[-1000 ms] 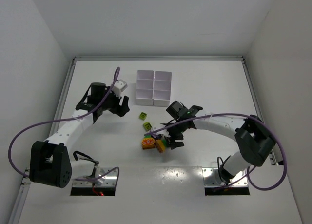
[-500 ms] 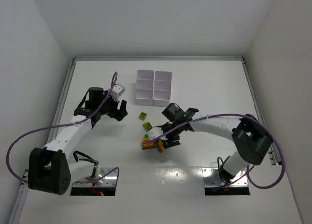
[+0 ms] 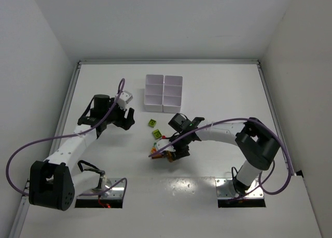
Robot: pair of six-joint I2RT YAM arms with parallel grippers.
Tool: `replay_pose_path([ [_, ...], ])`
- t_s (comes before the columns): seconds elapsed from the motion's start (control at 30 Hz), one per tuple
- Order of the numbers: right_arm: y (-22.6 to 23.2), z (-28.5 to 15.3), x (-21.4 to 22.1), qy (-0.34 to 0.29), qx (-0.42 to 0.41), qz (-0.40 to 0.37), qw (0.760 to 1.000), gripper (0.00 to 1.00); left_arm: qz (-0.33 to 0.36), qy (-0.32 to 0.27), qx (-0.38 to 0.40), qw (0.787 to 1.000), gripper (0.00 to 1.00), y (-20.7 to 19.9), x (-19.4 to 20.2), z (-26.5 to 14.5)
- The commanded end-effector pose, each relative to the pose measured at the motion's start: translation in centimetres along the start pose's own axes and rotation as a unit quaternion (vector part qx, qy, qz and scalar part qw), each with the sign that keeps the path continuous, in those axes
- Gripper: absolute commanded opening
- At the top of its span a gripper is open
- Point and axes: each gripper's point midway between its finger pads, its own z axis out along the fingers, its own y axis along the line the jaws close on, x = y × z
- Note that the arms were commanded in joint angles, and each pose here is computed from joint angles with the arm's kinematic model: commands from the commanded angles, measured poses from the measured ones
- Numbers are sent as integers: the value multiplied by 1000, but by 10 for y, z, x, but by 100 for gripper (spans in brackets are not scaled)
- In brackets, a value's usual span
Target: Sort the legos into containers by color
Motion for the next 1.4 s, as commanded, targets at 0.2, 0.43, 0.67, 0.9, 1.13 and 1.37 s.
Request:
replay_pose_path([
  [0.2,1,11,7,7,-5,-17,1000,42,9,-7,26,1000,77,-9,3,-4],
  [0.43,-20,-11,-7,8,41,42,998,10,14,-44,167,985,73,-61,-6,-17],
  [0.67,-41,-63,-39,-27,127,86,988,5,-18,-48,250,967,73,-89,-23,-20],
  [0.9,-48,-83,-35,-17,187,124,974,2,-22,-32,301,953,72,-121,-33,-16],
  [1.13,-65,-94,-32,-20,251,139,958,1,-121,17,404,907,80,-150,-62,-6],
  [1.37,-77,-113,-42,-39,297,134,945,0,-139,58,433,889,76,-164,-53,11],
])
